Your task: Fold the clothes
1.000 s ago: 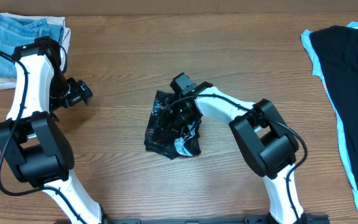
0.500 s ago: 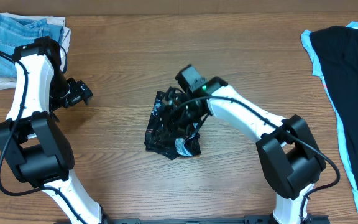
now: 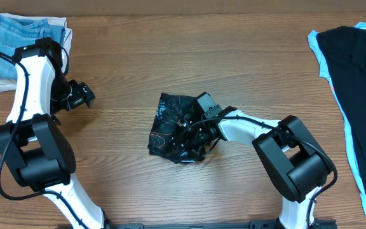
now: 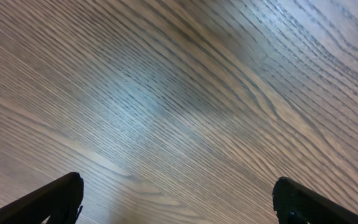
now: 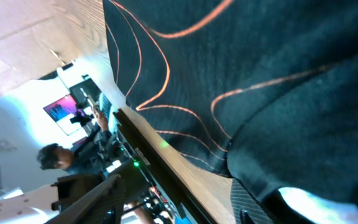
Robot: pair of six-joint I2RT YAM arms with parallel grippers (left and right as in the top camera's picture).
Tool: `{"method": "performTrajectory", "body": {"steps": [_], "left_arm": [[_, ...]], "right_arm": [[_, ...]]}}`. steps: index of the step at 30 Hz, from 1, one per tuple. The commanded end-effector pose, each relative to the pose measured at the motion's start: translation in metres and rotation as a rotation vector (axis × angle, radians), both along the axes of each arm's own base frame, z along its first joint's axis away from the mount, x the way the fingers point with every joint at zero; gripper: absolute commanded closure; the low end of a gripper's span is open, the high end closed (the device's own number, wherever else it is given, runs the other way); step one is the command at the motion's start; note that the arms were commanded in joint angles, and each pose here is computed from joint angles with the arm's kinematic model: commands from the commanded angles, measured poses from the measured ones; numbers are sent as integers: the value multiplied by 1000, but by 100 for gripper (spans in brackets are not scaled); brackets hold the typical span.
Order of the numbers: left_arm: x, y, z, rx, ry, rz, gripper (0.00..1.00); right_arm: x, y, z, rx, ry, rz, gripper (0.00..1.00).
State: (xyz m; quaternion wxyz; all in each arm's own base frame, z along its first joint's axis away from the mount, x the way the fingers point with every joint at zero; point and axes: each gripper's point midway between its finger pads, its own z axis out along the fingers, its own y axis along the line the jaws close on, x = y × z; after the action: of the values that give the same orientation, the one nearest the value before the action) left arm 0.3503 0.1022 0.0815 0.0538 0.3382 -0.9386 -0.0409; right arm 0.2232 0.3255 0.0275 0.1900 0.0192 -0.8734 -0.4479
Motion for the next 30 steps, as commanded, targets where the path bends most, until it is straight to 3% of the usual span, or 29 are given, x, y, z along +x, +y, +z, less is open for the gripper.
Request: {"method": "performTrajectory", "body": {"steps": [1,7,13,21,30], "left_arm": [[2,-12,-1,-66,-15,-9,0],[6,-21,-1,-128,-38,-76,0],[11,-34,1,-205,-70,-135,0],[31,-108,16,-523,-238,-456,0],[37,-184,11,-494,-228,-641,0]], "right_arm": [[11,1,16,13,1,-36,42],[45,1,84,59,-168,-72,34],[76,-30,152,-13,-345,-146,0],[125,-140,187,-466,-516,-400,0],[148,-242,207,-619,-482,-640,0]]}}
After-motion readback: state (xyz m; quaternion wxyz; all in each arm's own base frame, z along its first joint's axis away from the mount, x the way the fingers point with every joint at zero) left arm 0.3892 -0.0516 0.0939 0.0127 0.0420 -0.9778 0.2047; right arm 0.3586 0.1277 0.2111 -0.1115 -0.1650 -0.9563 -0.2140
